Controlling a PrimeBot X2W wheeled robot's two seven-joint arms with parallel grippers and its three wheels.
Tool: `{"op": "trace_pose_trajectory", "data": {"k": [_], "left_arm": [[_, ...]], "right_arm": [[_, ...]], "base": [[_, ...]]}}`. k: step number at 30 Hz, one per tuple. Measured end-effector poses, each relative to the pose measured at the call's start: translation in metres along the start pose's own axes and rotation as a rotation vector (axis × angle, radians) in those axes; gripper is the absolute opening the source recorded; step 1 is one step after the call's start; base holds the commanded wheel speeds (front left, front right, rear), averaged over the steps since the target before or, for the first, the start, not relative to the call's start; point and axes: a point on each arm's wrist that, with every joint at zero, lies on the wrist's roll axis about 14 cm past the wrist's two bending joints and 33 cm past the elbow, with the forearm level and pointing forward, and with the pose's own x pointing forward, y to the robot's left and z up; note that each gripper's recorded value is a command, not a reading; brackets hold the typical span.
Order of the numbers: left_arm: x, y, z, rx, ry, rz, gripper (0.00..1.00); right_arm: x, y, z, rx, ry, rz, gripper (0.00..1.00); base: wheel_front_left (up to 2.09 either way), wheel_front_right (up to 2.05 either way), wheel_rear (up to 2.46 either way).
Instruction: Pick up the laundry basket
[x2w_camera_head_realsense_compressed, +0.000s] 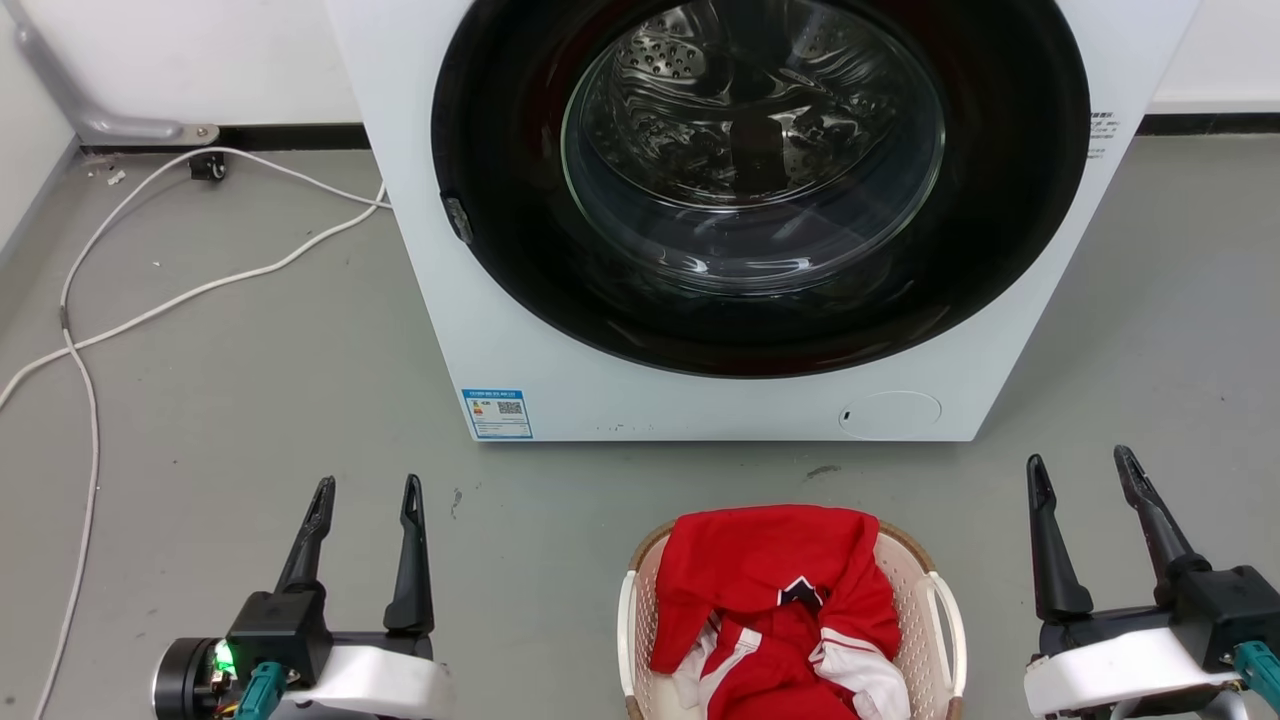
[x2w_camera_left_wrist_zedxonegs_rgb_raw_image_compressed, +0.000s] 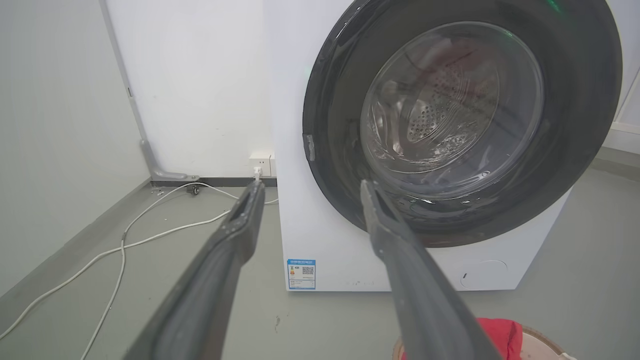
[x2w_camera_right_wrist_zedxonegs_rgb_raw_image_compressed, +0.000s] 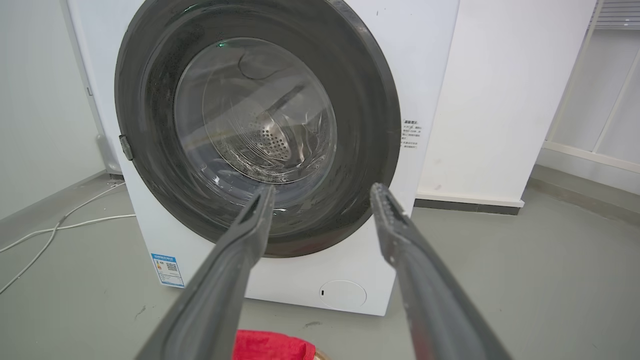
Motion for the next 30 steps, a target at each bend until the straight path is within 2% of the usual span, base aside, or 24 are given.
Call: {"op": "trace_pose_trajectory", "data": {"k": [5,13,30], "left_arm": [[0.004,-0.011,-0.009,-0.016,0.026,-0.041,1.0],[0.024,-0.053,-0.048,-0.039,0.133,-0.178,1.0],[0.039,-0.102,-0.19,-0.134,0.554,-0.315,1.0]], "right_arm": [[-0.002,-0.004,-0.017,0.0,0.054,-0.011,1.0],[0.008,-0.007,-0.063,-0.034,0.189,-0.008,1.0],[0.026,-0.019,-0.188,-0.099,0.536,0.002,1.0]], "base": [[0.0,0.0,0.0],[0.0,0.0,0.0],[0.0,0.0,0.0]]}}
